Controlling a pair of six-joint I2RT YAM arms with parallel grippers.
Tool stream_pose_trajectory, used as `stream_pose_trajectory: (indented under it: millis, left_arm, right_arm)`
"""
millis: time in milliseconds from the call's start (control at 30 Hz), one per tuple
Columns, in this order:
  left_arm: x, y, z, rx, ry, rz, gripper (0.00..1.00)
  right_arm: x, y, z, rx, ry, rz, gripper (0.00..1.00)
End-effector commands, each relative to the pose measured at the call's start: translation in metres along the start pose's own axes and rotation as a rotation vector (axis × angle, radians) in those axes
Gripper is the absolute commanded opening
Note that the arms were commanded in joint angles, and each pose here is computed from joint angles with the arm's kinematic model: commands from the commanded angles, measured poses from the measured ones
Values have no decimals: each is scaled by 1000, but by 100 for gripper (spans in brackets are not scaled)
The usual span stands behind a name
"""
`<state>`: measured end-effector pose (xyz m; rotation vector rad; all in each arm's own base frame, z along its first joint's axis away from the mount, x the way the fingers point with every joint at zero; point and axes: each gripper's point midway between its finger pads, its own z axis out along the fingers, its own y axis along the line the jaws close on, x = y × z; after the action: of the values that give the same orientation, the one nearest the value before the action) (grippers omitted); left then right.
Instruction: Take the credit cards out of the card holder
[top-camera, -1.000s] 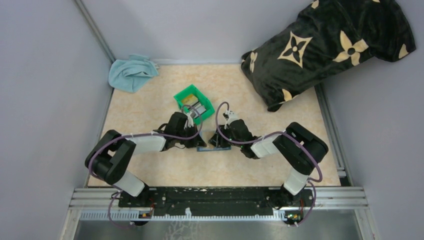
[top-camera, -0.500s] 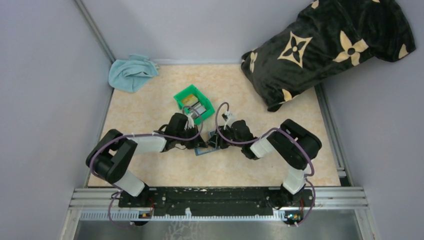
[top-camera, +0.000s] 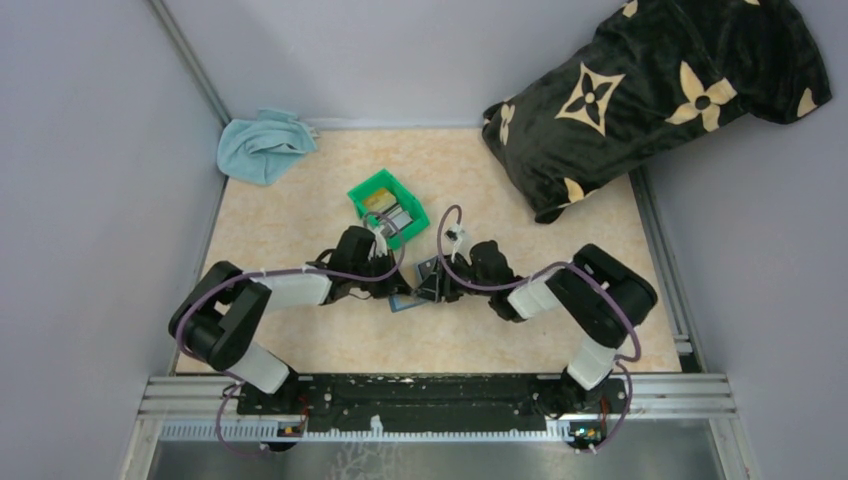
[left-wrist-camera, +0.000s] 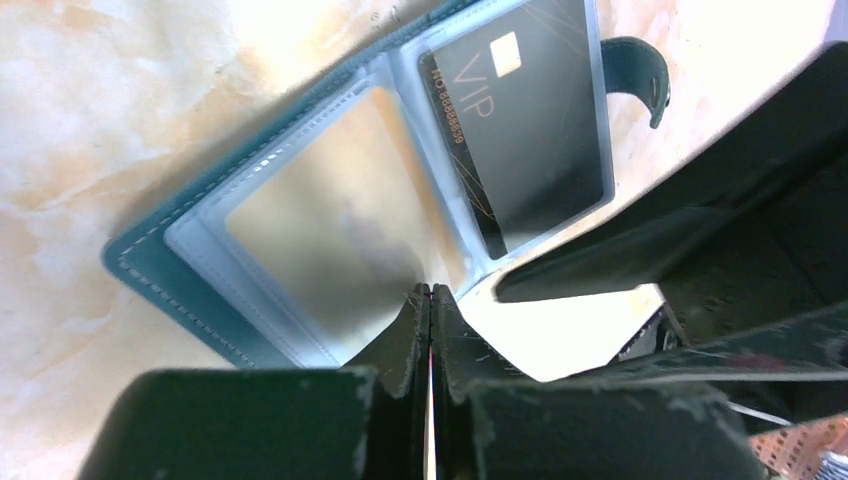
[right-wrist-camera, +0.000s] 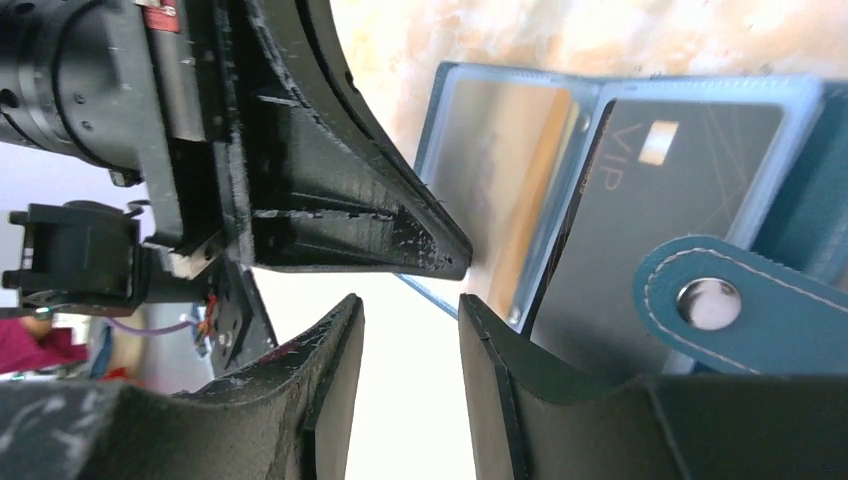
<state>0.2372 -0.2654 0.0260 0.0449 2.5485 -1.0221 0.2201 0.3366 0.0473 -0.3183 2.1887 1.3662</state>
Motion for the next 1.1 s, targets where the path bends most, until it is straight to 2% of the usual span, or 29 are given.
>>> stream_pose_trajectory:
  millis: [0, 67, 133, 200, 233, 300, 367, 467, 567, 667, 700, 867, 1067]
  left_arm:
    - [-9, 0, -9, -29, -41, 15, 0]
    - [-17, -10, -14, -3, -70, 19, 2]
    - [-25, -21, -18, 33, -99, 23, 12]
    - [-31, -30, -23, 63, -129, 11, 29]
    - [-34, -38, -25, 96, -146, 14, 47]
    - [-39, -51, -29, 160, -173, 18, 69]
    - [-43, -62, -31, 215, -192, 21, 71]
    - [-47, -72, -29, 276, -200, 8, 55]
    - [-47, -74, -20, 290, -175, -12, 26]
    - [-39, -67, -7, 280, -138, -35, 5]
    - [-37, -64, -4, 272, -127, -44, 1]
    - [-22, -46, 6, 229, -91, -70, 0]
    - [-13, -29, 12, 185, -85, -103, 0]
  right_arm:
    - [-43, 16, -14, 61, -94, -150, 41]
    - [-56, 4, -22, 146, -114, -156, 40]
    - [-65, -15, -30, 226, -114, -137, 39]
    - [-71, -36, -37, 303, -92, -119, 39]
    - [-73, -45, -39, 336, -82, -119, 39]
    - [-77, -62, -44, 422, -70, -130, 39]
    - [-77, -73, -46, 480, -48, -146, 39]
    - [-75, -82, -46, 518, -23, -154, 39]
    - [-70, -85, -44, 514, -2, -155, 37]
    - [-66, -84, -45, 502, 5, -153, 36]
    - [-66, -83, -45, 498, 3, -154, 36]
    - [-72, -72, -53, 472, -47, -174, 36]
    - [-67, -66, -52, 439, -34, -172, 36]
